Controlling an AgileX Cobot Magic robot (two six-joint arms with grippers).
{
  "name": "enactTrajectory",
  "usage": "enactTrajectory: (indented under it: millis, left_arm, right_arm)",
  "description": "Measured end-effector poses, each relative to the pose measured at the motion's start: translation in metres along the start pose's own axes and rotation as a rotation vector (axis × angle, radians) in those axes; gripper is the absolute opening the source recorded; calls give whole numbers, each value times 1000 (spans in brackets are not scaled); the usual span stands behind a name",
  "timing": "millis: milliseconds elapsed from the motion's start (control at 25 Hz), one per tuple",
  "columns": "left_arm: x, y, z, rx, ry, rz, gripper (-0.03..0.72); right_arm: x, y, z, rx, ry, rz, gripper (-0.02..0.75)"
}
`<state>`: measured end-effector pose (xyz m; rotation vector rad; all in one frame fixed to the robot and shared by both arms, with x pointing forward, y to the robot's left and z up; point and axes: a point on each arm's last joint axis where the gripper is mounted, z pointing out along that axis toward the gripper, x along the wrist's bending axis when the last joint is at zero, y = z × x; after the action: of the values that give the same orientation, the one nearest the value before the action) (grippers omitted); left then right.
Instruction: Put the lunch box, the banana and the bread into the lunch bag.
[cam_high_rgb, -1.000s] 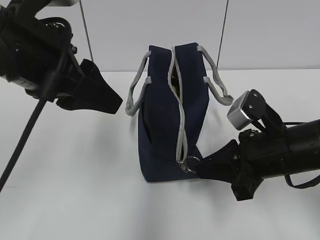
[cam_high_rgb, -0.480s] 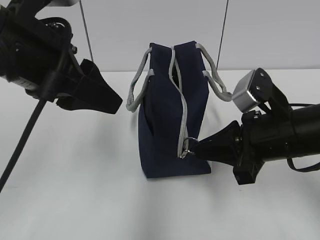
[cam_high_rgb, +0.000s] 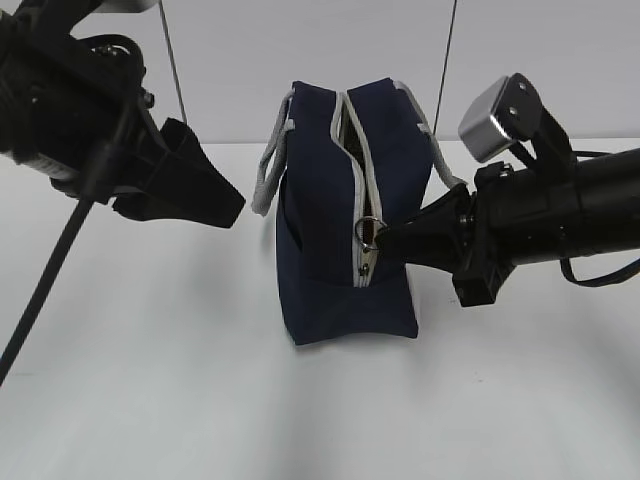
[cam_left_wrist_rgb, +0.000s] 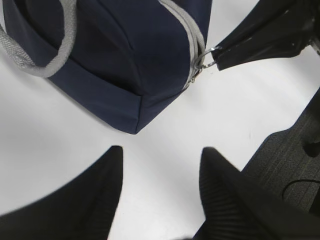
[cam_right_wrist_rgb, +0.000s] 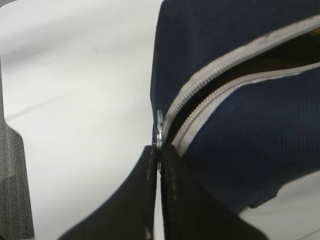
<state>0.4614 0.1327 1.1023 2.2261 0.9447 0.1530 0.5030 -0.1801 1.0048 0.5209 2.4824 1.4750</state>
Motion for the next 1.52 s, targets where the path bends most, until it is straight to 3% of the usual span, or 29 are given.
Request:
enactTrajectory:
  millis: [1280,1520]
  left_arm:
    - [0,0,-1,2,3,5,361]
    - [0,0,-1,2,3,14,361]
  right_arm:
    - [-30,75,-17,-145,-89,-130,-16]
    - [-28,75,-17,-128,-58,-88,-16]
